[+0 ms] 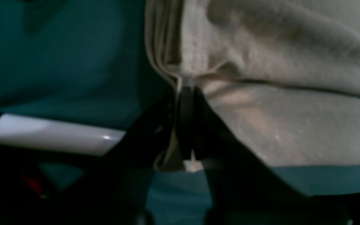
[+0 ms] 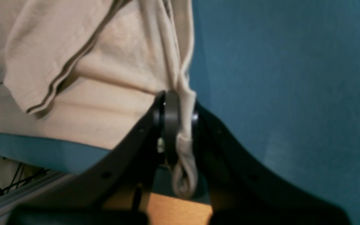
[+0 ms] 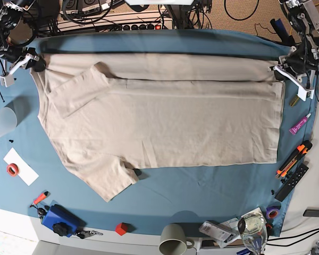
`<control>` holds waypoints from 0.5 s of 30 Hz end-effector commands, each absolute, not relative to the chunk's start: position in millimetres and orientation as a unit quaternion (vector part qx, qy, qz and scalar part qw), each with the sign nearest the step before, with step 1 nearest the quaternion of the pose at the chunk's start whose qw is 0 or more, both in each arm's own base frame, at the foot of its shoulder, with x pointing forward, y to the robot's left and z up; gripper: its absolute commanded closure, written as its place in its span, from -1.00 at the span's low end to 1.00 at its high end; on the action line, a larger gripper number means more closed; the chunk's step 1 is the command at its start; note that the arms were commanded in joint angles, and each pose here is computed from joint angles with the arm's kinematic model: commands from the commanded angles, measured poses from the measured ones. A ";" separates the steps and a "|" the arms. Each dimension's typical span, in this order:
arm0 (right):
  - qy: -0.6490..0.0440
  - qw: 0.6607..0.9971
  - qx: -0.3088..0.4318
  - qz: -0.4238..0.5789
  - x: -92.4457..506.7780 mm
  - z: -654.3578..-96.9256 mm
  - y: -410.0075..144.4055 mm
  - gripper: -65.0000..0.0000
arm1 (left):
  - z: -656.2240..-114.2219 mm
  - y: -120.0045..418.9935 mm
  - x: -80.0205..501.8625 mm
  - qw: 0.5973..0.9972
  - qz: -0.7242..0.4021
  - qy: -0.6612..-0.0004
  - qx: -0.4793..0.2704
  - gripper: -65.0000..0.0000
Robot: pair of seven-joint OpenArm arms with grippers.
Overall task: Fold the T-shirt properly
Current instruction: 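Pull the folded edge corners outward to straighten the fold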
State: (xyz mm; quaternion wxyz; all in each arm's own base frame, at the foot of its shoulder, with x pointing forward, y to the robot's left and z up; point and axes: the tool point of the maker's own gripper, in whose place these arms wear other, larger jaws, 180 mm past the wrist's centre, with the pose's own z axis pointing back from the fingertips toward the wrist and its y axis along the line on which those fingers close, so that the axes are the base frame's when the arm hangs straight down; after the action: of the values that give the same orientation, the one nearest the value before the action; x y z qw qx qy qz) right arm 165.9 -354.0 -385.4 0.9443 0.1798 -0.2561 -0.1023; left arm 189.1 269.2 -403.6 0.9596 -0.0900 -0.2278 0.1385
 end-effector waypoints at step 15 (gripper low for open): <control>-0.278 0.941 0.164 -0.096 170.6 -371.9 -365.6 1.00 | -391.1 289.7 179.3 0.953 0.153 -0.242 -0.098 0.98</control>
State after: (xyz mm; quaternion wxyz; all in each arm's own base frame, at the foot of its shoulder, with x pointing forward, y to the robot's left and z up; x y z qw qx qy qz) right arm 163.5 -353.6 -385.0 0.9423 0.1817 -0.2614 -0.1038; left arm 177.2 281.2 -397.4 0.9530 -0.1108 -0.2343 0.1567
